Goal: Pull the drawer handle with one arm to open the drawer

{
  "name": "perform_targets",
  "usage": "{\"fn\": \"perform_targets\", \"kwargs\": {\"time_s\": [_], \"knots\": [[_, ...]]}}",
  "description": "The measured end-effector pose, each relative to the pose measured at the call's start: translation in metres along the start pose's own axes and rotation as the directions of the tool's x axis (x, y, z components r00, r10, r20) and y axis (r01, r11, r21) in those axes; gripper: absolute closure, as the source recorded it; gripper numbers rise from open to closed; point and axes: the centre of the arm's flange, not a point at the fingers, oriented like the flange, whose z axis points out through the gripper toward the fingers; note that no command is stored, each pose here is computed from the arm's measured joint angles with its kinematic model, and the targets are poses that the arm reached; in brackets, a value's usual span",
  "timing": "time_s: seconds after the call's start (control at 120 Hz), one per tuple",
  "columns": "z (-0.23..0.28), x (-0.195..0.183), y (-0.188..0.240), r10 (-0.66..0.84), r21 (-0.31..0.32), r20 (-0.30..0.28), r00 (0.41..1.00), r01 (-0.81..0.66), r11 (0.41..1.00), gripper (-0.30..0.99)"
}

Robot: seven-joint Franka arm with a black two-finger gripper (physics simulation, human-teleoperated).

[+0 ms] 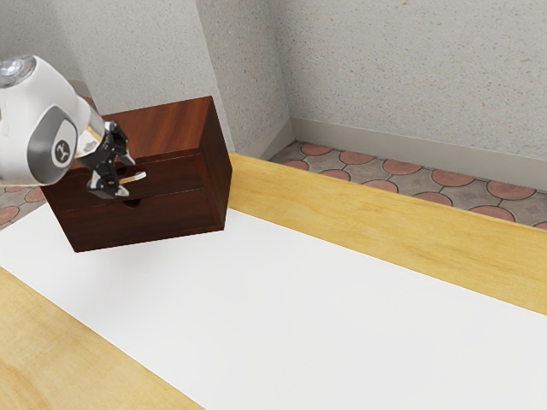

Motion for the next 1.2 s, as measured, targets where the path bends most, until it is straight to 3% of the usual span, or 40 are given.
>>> {"fn": "perform_targets", "kwargs": {"time_s": [0.733, 1.2], "knots": [[0.02, 0.027, -0.003, -0.049, 0.021, -0.027, 0.998, 0.05, 0.999, 0.28], [0.032, 0.025, -0.005, -0.054, 0.039, -0.025, 0.998, 0.055, 0.998, 0.29]]}}
